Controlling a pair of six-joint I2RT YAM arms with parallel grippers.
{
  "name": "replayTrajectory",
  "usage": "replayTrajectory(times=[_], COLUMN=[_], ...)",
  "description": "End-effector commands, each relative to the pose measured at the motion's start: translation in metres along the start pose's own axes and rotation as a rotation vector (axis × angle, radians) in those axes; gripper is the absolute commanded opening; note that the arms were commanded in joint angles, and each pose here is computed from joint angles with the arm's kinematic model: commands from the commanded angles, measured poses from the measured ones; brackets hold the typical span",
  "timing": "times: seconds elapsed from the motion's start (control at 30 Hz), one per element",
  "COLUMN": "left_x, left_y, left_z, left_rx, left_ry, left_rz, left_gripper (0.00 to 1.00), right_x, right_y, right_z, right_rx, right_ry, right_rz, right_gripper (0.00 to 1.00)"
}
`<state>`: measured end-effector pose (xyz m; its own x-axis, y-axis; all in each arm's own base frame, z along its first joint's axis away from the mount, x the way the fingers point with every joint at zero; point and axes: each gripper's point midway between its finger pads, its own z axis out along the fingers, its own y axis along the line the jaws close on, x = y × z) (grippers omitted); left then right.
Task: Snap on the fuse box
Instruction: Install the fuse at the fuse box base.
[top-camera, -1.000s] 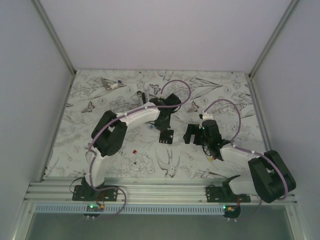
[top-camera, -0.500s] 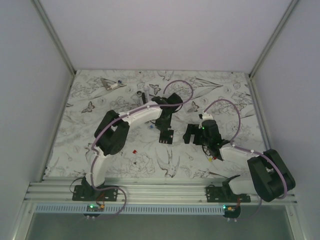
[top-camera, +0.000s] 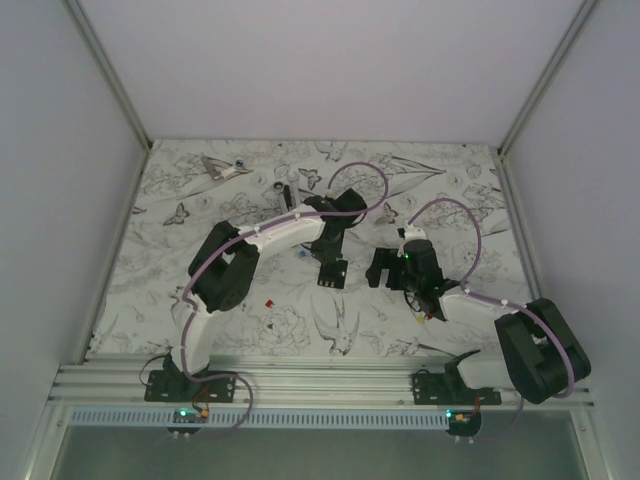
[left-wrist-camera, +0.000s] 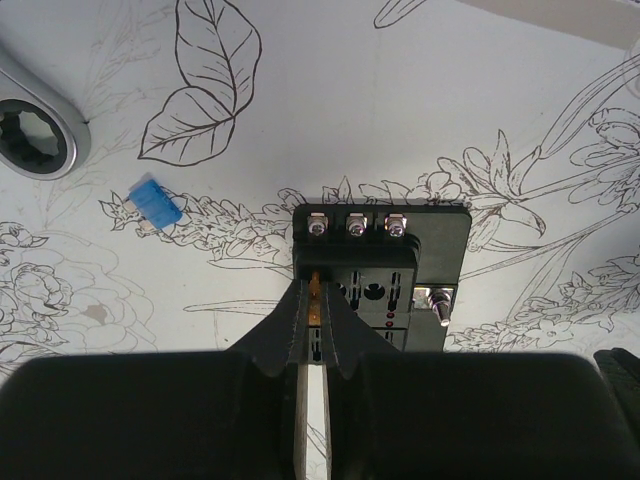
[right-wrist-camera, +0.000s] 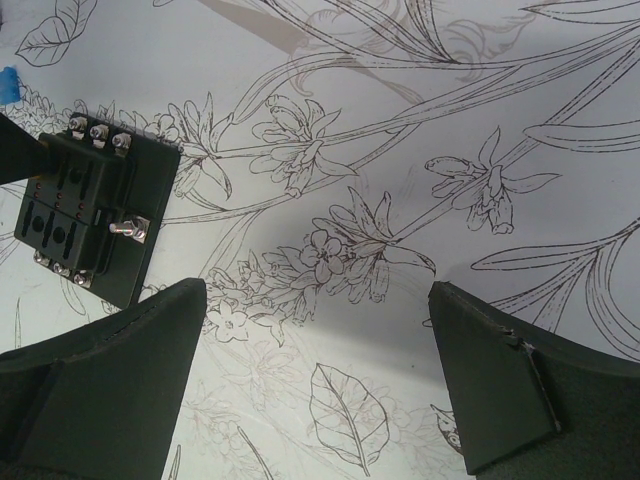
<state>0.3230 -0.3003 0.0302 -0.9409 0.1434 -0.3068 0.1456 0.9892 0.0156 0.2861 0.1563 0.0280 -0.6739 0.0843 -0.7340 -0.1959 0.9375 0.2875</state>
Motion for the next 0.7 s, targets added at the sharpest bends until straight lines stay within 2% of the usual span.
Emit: replayTrajectory(times=[0.0, 0.27, 0.67], left_x=[0.078, 0.059, 0.022], left_y=[0.016, 0.003, 0.001], left_z=[0.046, 0.026, -0.013], left_rx=[-0.070, -0.022, 0.002], left_ry=[0.290, 0.221, 0.072], left_rz=[0.042, 0.049, 0.037], left_gripper=[0.00, 0.00, 0.29], right_x=[-0.015, -0.015, -0.016], right_y=[0.004, 0.004, 0.005], right_z=[0.002, 0.001, -0.001], right_rx=[-0.014, -0.015, -0.017], right_ry=[-0.039, -0.040, -0.046], right_rz=[0.010, 0.011, 0.012], right_gripper=[1.00, 1.00, 1.00])
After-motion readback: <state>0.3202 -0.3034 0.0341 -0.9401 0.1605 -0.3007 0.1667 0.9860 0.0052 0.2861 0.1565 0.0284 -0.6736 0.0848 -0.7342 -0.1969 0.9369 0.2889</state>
